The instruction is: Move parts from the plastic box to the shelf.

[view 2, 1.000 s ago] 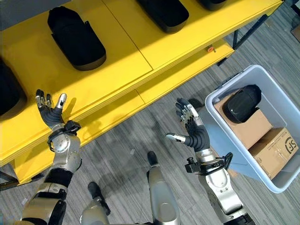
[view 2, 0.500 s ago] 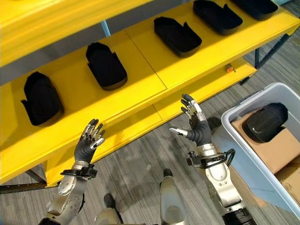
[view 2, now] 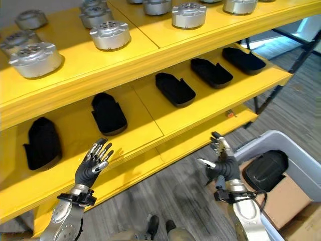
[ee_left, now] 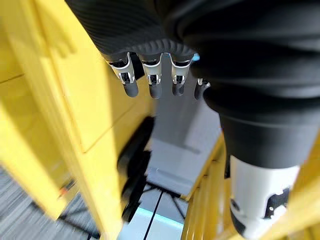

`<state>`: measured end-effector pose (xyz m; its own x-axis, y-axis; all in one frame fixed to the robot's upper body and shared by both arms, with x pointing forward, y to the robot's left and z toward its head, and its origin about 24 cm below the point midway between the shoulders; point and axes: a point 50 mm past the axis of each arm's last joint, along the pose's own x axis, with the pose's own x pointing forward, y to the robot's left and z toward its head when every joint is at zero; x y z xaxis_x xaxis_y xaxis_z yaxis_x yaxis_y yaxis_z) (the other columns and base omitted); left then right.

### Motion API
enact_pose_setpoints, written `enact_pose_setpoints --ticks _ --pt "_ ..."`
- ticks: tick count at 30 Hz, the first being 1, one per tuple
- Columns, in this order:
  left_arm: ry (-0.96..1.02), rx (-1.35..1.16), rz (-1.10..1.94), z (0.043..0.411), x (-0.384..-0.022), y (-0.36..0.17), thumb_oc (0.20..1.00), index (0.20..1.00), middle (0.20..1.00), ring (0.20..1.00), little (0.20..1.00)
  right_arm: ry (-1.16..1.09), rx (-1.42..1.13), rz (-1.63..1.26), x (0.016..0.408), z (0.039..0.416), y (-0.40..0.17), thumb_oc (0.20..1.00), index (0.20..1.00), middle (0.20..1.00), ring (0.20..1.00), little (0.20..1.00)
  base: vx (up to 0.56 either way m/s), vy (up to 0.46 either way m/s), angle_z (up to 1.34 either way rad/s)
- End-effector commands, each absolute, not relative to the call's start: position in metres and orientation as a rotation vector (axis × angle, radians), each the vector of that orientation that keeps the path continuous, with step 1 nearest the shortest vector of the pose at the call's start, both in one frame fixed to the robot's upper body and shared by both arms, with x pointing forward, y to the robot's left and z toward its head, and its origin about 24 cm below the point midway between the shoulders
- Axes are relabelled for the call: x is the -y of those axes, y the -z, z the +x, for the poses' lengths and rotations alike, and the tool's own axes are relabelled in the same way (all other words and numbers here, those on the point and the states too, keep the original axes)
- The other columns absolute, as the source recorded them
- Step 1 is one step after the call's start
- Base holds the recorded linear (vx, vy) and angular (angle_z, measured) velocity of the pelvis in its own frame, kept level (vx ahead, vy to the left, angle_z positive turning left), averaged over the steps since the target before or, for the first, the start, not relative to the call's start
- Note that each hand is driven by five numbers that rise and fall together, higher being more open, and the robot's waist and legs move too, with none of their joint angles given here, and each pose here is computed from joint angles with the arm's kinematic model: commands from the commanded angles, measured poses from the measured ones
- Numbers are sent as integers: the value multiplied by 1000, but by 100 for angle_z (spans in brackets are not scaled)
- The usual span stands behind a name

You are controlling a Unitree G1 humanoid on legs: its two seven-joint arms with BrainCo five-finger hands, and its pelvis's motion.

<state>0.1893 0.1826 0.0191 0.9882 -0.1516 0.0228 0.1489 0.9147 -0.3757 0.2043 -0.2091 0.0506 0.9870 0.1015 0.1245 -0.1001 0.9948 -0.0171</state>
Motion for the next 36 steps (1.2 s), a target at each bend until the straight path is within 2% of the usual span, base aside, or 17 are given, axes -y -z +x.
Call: enact_pose_setpoints --ticks 1,7,14,20,36 --pt "152 182 -361 203 -189 -51 1000 1000 1000 1000 1000 -126 226 8 210 212 -71 1000 1000 1000 1000 1000 65 40 -35" --pt "90 180 -389 198 -197 -49 1000 1000 1000 1000 1000 -160 210 47 198 217 -67 1000 1000 1000 1000 1000 81 48 -55" --pt "117 227 -360 204 -194 -61 1000 1000 1000 1000 1000 -218 240 63 182 227 -73 1000 1000 1000 1000 1000 -23 68 -53" --pt "129 283 -354 217 -192 -77 1000 1000 1000 1000 1000 -246 291 50 158 241 -83 1000 1000 1000 1000 1000 -35 -67 -153" --pt "110 293 -409 226 -184 -76 1000 1000 1000 1000 1000 -235 353 -8 165 250 -99 1000 1000 1000 1000 1000 123 -215 -23"
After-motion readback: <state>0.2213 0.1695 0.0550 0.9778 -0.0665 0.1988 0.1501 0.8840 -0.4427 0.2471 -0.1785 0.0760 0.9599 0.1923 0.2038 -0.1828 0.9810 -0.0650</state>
